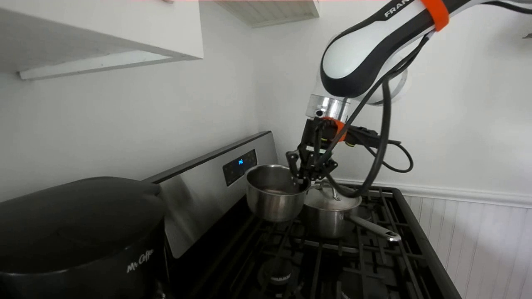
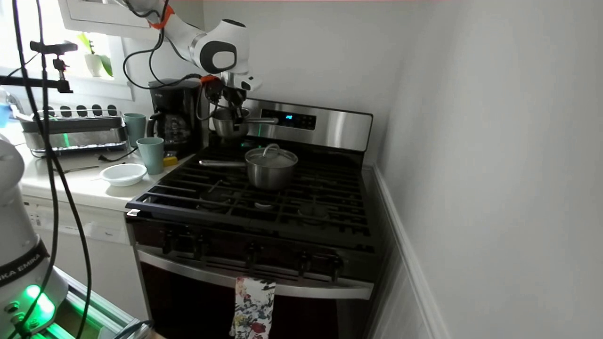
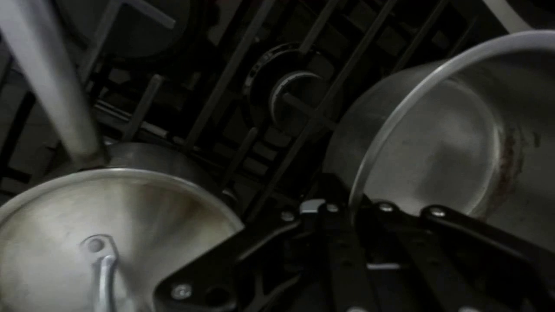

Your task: Slide the silver pot on the right to the middle of the job of the stove, pick up the silver pot on the left and place it on the bottom right cooker on the hob of the stove

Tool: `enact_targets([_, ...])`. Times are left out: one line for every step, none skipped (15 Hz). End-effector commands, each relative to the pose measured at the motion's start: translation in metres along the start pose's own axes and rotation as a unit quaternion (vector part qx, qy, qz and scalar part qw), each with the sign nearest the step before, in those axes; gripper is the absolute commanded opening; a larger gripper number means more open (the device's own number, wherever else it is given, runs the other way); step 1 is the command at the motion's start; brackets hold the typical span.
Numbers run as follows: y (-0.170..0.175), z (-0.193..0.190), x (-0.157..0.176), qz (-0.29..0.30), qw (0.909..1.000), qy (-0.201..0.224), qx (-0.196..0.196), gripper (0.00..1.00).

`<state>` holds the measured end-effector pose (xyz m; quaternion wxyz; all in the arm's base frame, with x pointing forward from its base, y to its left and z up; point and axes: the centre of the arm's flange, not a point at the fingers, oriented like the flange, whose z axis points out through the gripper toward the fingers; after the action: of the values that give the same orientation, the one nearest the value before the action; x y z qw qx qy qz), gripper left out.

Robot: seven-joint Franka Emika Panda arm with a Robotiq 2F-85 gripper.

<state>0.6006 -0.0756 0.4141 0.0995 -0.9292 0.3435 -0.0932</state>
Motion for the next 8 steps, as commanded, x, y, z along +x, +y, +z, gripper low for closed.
enact_targets([0.047, -0.051, -0.017, 0.035, 0.9991, 0.023, 0.012, 0.01])
enact_targets([0.027, -0.019, 0.001, 0.017, 0.9998, 0.01, -0.001, 0.05])
enact_targets([0.037, -0.027, 0.001, 0.024, 0.9996, 0.013, 0.0, 0.05])
enact_targets([0.044, -0.033, -0.001, 0.029, 0.9995, 0.015, 0.002, 0.05])
enact_targets([0.046, -0.036, -0.003, 0.03, 0.9994, 0.016, 0.003, 0.05])
enact_targets([0.047, -0.037, -0.005, 0.03, 0.9994, 0.015, 0.003, 0.05])
enact_targets([0.046, -0.036, -0.006, 0.029, 0.9995, 0.014, 0.003, 0.01])
enact_targets([0.052, -0.033, 0.002, 0.04, 0.9991, 0.011, 0.006, 0.01])
